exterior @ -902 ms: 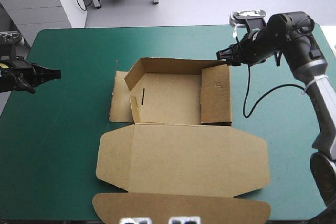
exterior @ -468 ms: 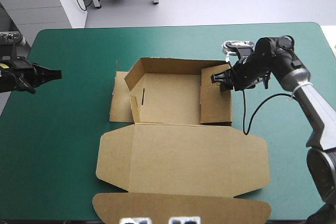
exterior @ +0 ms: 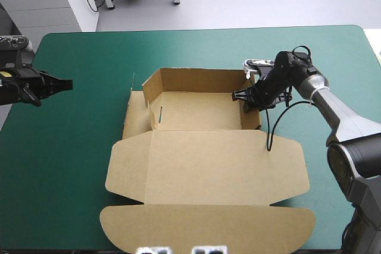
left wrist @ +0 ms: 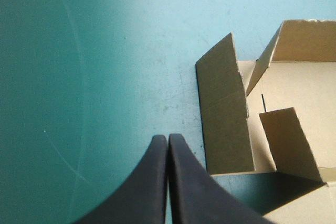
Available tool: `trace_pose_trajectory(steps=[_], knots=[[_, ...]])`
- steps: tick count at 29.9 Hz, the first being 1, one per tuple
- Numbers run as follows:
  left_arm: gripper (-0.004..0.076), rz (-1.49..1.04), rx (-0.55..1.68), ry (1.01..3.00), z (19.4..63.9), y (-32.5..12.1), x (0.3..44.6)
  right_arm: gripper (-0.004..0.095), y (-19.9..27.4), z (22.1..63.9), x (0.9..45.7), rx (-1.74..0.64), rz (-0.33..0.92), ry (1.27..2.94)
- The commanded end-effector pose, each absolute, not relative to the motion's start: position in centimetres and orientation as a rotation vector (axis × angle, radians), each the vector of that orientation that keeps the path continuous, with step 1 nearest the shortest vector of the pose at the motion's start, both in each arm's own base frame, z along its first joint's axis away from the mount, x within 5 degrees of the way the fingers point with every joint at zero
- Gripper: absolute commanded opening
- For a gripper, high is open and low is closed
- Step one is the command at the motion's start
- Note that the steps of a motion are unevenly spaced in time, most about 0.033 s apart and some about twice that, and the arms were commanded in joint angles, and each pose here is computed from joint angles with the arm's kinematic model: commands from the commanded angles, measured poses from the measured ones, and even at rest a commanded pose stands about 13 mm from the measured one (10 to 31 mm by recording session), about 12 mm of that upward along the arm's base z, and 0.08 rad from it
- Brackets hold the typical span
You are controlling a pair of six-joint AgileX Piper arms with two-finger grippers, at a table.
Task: Fold the box
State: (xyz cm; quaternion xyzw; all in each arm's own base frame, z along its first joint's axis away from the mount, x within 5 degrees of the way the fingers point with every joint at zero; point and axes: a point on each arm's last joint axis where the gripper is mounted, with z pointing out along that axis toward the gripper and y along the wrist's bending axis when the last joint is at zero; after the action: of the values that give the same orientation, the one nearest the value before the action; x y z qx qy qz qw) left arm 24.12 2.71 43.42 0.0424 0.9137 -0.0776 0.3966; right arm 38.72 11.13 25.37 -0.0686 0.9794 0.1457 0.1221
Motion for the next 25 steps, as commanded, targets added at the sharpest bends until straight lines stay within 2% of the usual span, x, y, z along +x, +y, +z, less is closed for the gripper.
trace_pose_trajectory(steps=[1,2,3,10,17,22,25], knots=[[-0.0008,-0.197,0.102,2.218,45.1,2.4,23.5,0.0080,11.2,28.1,39.0,-0.188,0.467,2.721],[-0.0008,-0.198,0.102,2.220,45.1,2.4,23.5,0.0003,11.2,28.1,39.0,-0.200,0.463,2.712],[-0.0008,-0.199,0.103,2.222,45.1,2.4,23.5,-0.0014,11.2,28.1,39.1,-0.209,0.460,2.698],[-0.0008,-0.199,0.079,2.206,45.2,2.5,23.6,-0.0014,11.2,29.2,39.7,-0.166,0.468,2.636],[-0.0008,-0.179,-0.157,2.096,45.8,5.3,24.2,-0.0014,8.9,33.5,39.5,-0.104,0.481,2.536],[-0.0008,-0.336,-0.293,2.127,44.0,8.0,25.9,-0.0014,6.3,36.5,38.3,-0.066,0.509,2.462],[-0.0008,-0.494,-0.280,2.111,43.0,8.6,27.4,-0.0014,4.6,38.4,37.2,-0.069,0.551,2.405]])
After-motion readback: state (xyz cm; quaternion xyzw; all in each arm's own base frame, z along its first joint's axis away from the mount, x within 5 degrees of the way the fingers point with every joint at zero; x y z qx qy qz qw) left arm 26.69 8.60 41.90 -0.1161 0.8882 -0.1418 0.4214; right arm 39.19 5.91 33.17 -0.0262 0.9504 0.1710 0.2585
